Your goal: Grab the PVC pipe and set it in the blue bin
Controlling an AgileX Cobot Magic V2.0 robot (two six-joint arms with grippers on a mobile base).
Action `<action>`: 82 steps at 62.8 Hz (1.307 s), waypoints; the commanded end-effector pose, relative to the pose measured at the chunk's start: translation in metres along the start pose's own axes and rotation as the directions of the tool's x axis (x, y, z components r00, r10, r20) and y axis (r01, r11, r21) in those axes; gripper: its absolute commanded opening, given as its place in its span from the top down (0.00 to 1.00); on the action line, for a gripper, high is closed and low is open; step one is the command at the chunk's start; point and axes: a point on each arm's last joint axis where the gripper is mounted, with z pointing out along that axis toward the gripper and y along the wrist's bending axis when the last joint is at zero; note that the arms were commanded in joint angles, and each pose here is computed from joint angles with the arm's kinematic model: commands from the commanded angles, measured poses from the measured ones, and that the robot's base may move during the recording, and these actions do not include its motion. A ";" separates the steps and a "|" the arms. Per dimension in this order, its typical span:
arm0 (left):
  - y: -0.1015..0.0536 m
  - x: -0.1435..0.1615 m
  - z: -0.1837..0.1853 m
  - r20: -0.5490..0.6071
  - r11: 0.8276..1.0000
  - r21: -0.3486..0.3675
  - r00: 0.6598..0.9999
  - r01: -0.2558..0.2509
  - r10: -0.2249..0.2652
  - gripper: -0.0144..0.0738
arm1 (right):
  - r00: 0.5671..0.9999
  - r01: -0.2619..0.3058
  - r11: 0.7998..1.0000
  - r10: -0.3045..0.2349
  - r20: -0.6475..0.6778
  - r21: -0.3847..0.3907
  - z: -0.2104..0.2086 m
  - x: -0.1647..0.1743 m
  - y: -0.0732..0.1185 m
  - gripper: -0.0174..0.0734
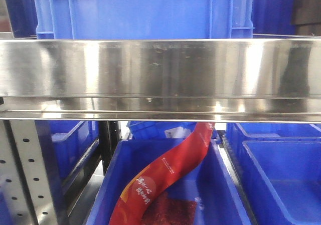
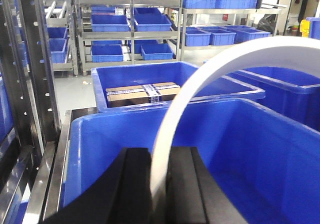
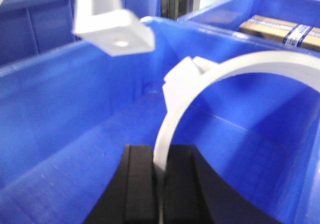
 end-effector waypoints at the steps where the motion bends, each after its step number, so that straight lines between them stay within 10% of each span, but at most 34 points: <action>1: 0.002 -0.007 -0.001 0.047 1.000 -0.007 0.999 0.001 -0.001 0.96 | 0.999 0.027 1.000 -0.027 0.020 0.005 -0.001 -0.004 0.000 0.99; 13: 0.002 -0.007 -0.001 0.047 1.000 -0.007 0.999 0.001 -0.001 0.86 | 0.999 0.028 1.000 -0.028 0.022 0.003 -0.001 -0.004 0.001 0.97; 40: 0.002 -0.008 -0.001 0.052 1.000 -0.008 0.999 0.001 -0.001 0.67 | 0.999 0.033 0.999 -0.033 0.038 -0.002 0.000 -0.006 0.007 0.53; 69: 0.002 -0.028 -0.023 0.060 1.000 -0.003 0.998 0.001 -0.001 0.67 | 0.992 0.077 0.997 -0.078 0.103 0.012 -0.033 -0.027 0.013 0.85; 82: 0.001 -0.042 -0.040 0.058 1.000 0.001 0.998 -0.006 0.006 0.88 | 0.989 0.112 0.994 -0.112 0.101 0.004 -0.049 -0.032 0.018 0.99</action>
